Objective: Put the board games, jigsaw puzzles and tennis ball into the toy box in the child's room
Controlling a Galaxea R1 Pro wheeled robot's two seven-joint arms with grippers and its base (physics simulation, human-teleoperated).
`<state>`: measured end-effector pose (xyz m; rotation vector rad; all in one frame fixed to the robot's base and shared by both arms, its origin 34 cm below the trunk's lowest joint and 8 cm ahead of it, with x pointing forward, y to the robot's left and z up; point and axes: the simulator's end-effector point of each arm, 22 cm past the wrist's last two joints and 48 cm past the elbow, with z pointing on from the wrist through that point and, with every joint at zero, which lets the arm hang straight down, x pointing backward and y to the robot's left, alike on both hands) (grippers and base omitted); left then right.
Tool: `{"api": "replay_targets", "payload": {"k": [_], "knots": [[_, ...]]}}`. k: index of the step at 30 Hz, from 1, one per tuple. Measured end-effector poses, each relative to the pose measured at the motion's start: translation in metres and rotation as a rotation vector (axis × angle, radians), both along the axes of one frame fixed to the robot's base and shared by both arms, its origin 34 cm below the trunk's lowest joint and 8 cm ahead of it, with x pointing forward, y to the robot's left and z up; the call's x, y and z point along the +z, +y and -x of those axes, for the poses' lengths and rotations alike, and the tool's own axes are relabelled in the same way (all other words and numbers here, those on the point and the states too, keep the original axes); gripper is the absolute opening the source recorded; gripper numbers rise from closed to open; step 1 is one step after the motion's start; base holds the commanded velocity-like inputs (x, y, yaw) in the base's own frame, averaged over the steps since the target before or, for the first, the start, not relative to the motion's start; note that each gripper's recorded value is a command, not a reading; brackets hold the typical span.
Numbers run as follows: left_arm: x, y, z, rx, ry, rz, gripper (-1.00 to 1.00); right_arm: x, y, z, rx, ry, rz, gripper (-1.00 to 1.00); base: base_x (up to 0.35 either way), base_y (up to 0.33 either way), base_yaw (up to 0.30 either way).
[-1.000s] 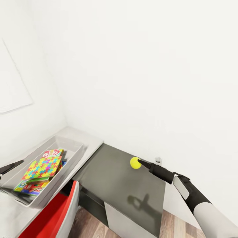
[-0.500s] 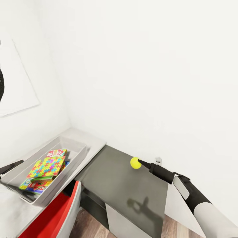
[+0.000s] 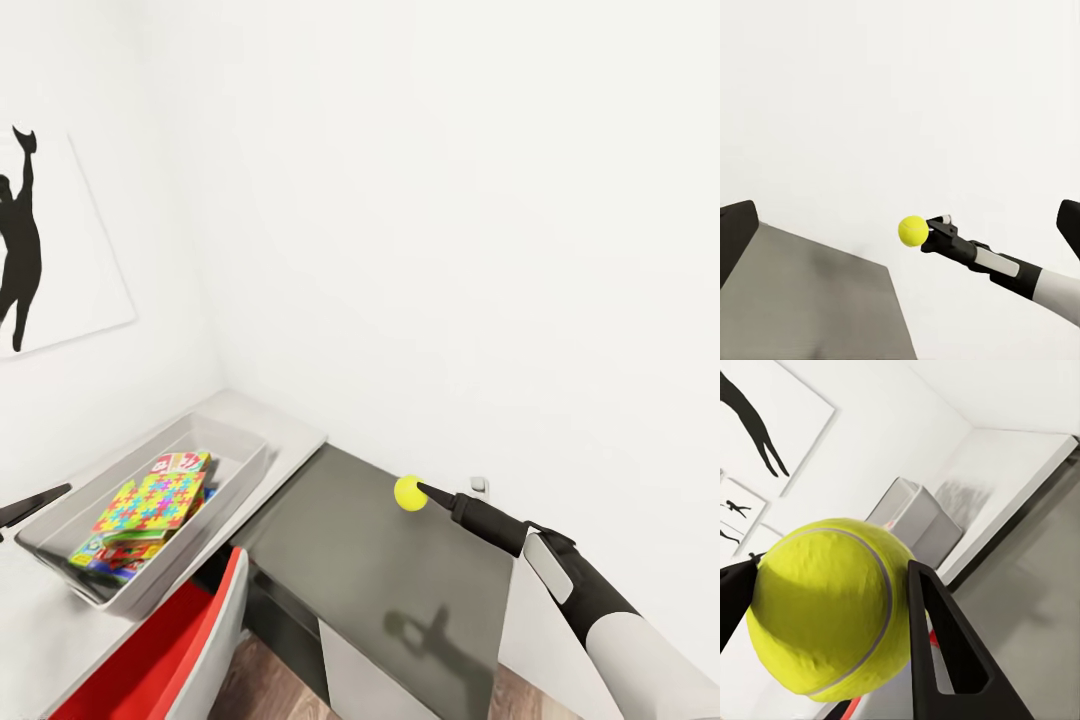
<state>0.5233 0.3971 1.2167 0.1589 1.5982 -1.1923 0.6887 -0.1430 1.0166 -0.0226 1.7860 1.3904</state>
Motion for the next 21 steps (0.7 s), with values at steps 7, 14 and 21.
{"api": "replay_targets", "payload": {"k": [7,14,21], "knots": [[0.005,0.000,0.002,0.000,-0.011,0.000,1.00,0.006,0.000,0.000,0.000,-0.011,0.000,-1.00,0.000,-0.074,0.089],[0.009,0.000,0.005,0.000,-0.022,0.000,1.00,0.012,0.000,0.001,0.001,-0.022,0.002,-1.00,0.000,-0.072,0.090],[0.014,0.000,0.007,0.000,-0.033,0.000,1.00,0.019,0.001,0.001,0.001,-0.032,0.001,-1.00,0.000,-0.017,0.093]]}}
